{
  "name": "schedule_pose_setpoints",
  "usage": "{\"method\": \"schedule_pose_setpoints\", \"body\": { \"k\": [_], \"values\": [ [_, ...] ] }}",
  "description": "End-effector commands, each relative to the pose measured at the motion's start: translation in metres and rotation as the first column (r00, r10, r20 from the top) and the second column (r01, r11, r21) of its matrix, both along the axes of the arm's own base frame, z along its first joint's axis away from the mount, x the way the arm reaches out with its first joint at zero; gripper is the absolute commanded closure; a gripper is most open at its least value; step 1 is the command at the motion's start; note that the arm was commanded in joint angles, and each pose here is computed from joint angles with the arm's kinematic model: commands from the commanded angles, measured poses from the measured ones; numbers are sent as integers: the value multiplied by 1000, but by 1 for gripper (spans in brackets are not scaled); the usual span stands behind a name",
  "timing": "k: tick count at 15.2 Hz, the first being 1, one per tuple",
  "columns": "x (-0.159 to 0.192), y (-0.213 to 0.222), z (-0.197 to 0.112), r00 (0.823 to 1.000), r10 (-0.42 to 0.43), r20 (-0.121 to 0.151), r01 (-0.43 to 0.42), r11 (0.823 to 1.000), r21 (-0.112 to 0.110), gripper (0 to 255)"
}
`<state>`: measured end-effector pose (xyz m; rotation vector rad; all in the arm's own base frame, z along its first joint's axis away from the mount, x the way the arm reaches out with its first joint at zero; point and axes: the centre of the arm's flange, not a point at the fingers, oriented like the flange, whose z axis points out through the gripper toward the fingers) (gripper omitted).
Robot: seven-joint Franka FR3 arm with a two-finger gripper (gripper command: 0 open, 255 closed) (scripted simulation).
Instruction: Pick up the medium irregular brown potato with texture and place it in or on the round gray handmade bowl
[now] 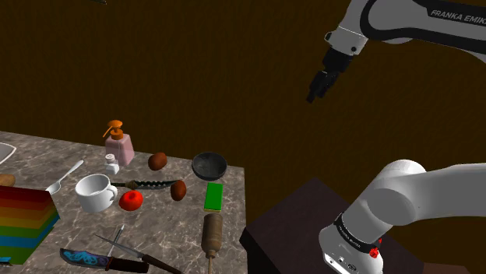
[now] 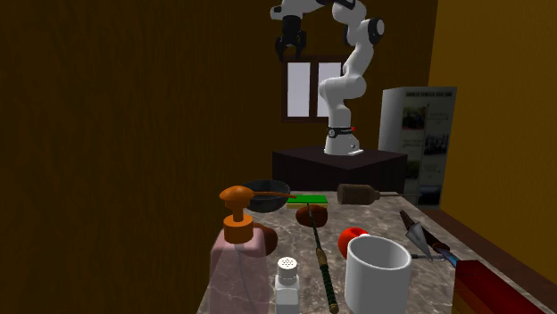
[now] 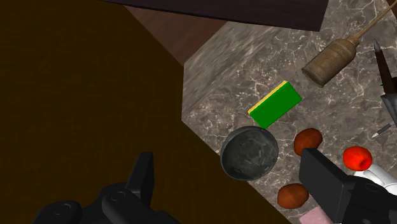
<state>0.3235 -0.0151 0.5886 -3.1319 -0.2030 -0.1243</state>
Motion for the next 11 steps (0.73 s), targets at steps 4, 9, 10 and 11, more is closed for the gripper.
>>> {"method": "schedule_pose_setpoints", "body": {
  "k": [4,9,10,11],
  "values": [
    [15,23,-28,1000,-12,-5,12,1000,2,0],
    [41,62,-75,999,-31,-14,31,999,6,0],
    [46,70,-85,999,-35,-16,35,999,7,0],
    [51,78,-94,999,-39,-17,39,999,8,0]
  ]
}}
